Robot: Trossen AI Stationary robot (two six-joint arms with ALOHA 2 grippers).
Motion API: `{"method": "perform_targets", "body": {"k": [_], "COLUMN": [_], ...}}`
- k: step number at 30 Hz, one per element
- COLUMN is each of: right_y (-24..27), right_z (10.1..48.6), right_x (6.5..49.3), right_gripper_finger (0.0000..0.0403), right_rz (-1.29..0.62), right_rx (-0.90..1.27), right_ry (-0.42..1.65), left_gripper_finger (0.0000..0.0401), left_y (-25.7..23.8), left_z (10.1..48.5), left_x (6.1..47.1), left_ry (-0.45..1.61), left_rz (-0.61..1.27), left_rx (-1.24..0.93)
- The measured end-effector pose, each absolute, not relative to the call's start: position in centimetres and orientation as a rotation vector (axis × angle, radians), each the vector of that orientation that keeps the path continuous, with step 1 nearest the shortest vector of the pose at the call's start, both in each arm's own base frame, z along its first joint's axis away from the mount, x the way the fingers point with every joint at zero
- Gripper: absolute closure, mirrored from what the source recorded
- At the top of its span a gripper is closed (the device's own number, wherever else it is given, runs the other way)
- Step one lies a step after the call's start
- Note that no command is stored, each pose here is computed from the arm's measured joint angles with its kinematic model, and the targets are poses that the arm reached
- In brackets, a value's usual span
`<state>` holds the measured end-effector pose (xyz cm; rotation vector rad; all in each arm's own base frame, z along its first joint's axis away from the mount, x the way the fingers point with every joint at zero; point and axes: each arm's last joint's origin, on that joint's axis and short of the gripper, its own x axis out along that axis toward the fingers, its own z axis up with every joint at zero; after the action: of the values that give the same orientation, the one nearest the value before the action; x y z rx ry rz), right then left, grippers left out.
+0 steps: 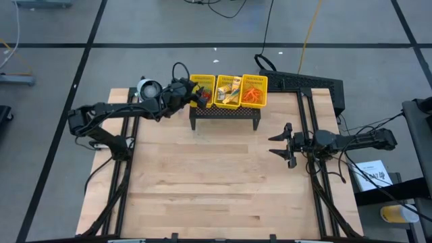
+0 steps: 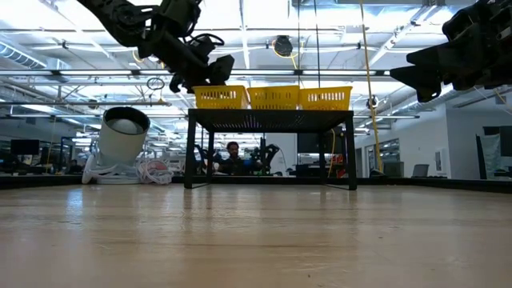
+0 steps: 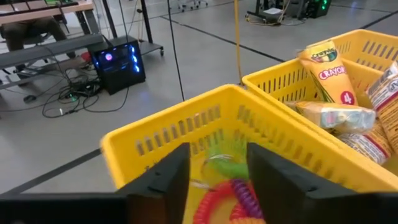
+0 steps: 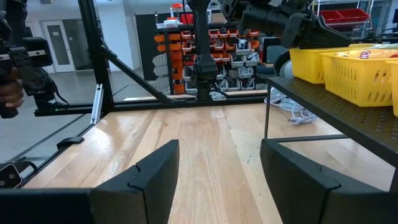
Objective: Pick & Place Office Desk Supplies
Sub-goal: Return to Home Position
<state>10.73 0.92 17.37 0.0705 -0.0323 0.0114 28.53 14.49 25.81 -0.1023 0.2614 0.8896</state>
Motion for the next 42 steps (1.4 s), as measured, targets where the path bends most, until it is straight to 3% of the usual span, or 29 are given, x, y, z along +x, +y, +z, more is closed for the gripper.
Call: {"method": "perform_targets", "body": {"k": [8,19,30,39,42], "right_y": [0.9,0.9,0.9,0.9,0.9], "right_z": [17.4,17.4,17.4,17.4,17.4], "right_x": [10.7,10.7,10.7,10.7,10.7], "right_gripper_finger": [0.0188,0.0188,0.0188,0.0188,0.0188], "right_rz": [0.011,0.011,0.011,0.011,0.011], "right_rx": [0.070,0.070,0.070,0.070,0.070], "right_ry": [-0.032,-0.032,-0.032,-0.032,-0.032], "left_gripper_finger": [0.0176,0.0171,0.0171,0.0171,0.0171], "left_y": [13.9,10.4,4.3,2.2,2.0], "left_z": [26.7,32.0,36.9,36.0,34.8], "left_x": [28.2,25.4,15.9,7.5,5.9], "left_ry": [0.240,0.078,0.070,0.192,0.209], "left_rz": [0.872,0.790,0.633,0.576,0.590], "left_rx": [-0.103,-0.090,-0.042,-0.028,-0.145]}}
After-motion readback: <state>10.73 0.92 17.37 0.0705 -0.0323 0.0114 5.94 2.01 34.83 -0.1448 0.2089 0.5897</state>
